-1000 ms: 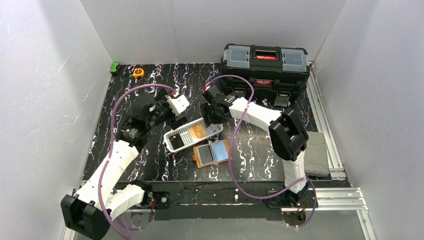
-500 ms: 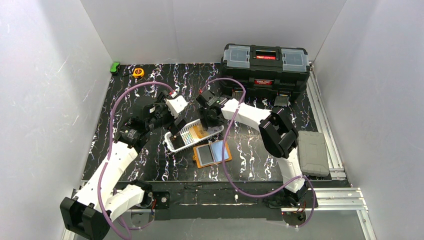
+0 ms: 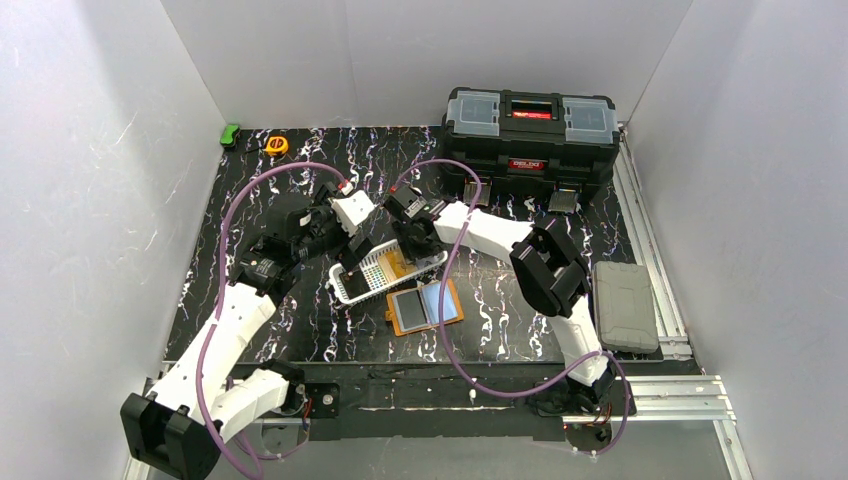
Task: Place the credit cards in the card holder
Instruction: Pick up the credit card from the storage box.
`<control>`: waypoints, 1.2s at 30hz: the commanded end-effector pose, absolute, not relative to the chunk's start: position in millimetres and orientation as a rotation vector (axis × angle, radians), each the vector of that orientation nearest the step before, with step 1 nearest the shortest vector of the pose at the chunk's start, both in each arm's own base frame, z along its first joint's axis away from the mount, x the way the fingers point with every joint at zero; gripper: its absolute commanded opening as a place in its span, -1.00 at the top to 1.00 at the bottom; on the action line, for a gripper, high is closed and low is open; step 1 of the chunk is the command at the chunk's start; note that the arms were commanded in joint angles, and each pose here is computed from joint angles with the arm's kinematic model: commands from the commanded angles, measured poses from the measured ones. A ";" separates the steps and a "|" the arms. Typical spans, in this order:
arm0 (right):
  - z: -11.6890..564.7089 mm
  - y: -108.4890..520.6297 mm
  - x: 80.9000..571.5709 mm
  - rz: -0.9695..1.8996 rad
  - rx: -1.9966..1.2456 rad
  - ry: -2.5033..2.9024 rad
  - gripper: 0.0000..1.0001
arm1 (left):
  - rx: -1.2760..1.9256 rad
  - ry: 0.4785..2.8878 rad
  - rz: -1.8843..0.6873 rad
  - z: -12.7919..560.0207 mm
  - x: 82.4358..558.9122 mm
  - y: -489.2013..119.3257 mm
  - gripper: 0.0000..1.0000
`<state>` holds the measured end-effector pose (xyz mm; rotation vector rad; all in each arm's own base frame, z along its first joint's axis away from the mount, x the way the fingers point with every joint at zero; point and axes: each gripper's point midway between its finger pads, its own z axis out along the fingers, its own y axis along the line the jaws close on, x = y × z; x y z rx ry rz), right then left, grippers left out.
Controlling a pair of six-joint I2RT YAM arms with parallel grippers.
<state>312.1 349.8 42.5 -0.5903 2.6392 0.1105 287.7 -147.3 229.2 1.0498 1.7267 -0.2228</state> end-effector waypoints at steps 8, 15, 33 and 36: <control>74.9 357.1 321.3 0.094 -0.613 2.535 0.09 | 1.049 1.721 -0.263 226.9 286.6 -152.3 -0.94; 85.9 365.0 319.8 0.198 -0.606 2.514 0.15 | 1.107 1.702 -0.248 211.9 285.0 -152.3 -0.94; 61.3 351.7 323.1 -0.014 -0.652 2.492 -0.40 | 1.232 1.673 -0.252 164.8 284.4 -157.6 -0.86; 58.4 353.0 322.0 -0.067 -0.681 2.472 -0.40 | 1.226 1.676 -0.253 165.0 281.2 -156.4 -0.85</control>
